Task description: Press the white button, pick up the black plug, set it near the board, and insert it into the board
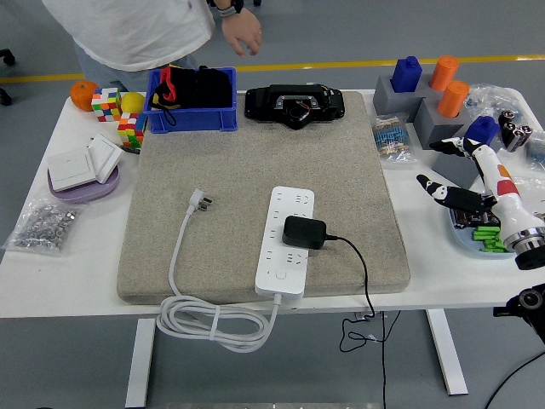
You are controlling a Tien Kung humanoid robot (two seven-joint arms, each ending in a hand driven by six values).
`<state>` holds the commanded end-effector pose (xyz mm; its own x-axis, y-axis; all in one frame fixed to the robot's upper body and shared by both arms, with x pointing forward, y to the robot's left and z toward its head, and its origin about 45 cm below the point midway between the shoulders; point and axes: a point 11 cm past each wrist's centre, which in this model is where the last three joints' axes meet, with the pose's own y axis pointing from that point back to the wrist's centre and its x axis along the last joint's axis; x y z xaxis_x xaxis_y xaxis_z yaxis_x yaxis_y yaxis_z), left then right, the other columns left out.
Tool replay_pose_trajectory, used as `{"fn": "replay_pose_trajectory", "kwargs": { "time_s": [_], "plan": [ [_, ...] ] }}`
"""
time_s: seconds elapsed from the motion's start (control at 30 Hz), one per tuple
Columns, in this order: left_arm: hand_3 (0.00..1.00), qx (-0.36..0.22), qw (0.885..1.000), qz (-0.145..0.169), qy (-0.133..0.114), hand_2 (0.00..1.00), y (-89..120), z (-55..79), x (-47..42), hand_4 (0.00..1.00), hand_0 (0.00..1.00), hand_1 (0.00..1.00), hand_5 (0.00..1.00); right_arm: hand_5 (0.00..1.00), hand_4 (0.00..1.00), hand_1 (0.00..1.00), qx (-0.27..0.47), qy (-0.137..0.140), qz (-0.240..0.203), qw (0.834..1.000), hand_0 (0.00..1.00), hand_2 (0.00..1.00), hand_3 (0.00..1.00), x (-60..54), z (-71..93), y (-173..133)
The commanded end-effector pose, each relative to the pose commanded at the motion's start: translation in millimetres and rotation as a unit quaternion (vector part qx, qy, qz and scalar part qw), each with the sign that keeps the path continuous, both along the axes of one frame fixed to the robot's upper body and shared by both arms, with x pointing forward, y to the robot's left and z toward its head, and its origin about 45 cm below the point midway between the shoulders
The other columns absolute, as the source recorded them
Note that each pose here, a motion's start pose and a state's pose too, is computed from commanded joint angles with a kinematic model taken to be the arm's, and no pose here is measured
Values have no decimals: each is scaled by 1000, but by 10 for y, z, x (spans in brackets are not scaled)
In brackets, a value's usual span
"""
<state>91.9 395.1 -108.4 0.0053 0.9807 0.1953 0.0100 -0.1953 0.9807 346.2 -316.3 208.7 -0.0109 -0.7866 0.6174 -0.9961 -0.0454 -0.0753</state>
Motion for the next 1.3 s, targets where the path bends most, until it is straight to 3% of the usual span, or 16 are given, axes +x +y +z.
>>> {"fn": "replay_pose_trajectory", "kwargs": {
  "time_s": [0.03, 0.2, 0.23, 0.4, 0.43, 0.6, 0.63, 1.03, 1.3],
  "plan": [
    [731, 0, 1000, 0, 0, 664, -2, -1, 1, 651, 772, 710, 535, 292, 900, 762, 2, 0, -7, 1000, 850, 715, 711, -15, -4, -39],
    [731, -3, 1000, -2, -1, 664, -24, -6, 6, 651, 772, 710, 535, 292, 900, 762, 12, 8, -39, 999, 850, 715, 711, -68, -21, -200],
    [731, -3, 1000, -4, 0, 664, -27, -6, 8, 650, 773, 710, 534, 376, 962, 808, 13, 12, -45, 999, 880, 782, 792, -77, -28, -232],
    [731, -2, 1000, -6, 1, 664, -21, -6, 2, 650, 773, 710, 534, 376, 962, 808, 20, 22, -65, 997, 880, 782, 792, -123, -58, -346],
    [731, -1, 1000, -6, 1, 664, -17, -6, -4, 650, 773, 710, 533, 657, 998, 872, 22, 22, -69, 997, 911, 865, 876, -136, -61, -365],
    [731, 1, 1000, -7, 7, 664, -6, -12, -53, 650, 773, 710, 533, 657, 998, 872, 32, 16, -77, 996, 911, 865, 876, -180, -67, -410],
    [732, 1, 1000, -8, 8, 664, -4, -12, -56, 650, 774, 710, 534, 786, 998, 879, 33, 15, -79, 996, 926, 882, 897, -187, -66, -417],
    [732, -2, 1000, -7, 0, 666, -34, -12, -5, 650, 774, 710, 538, 852, 998, 885, 53, -33, -89, 994, 929, 881, 902, -281, 28, -498],
    [732, -4, 1000, 16, -10, 667, -49, -20, -7, 649, 774, 710, 537, 862, 998, 885, 59, -39, -90, 993, 929, 880, 899, -314, 62, -474]
  ]
}}
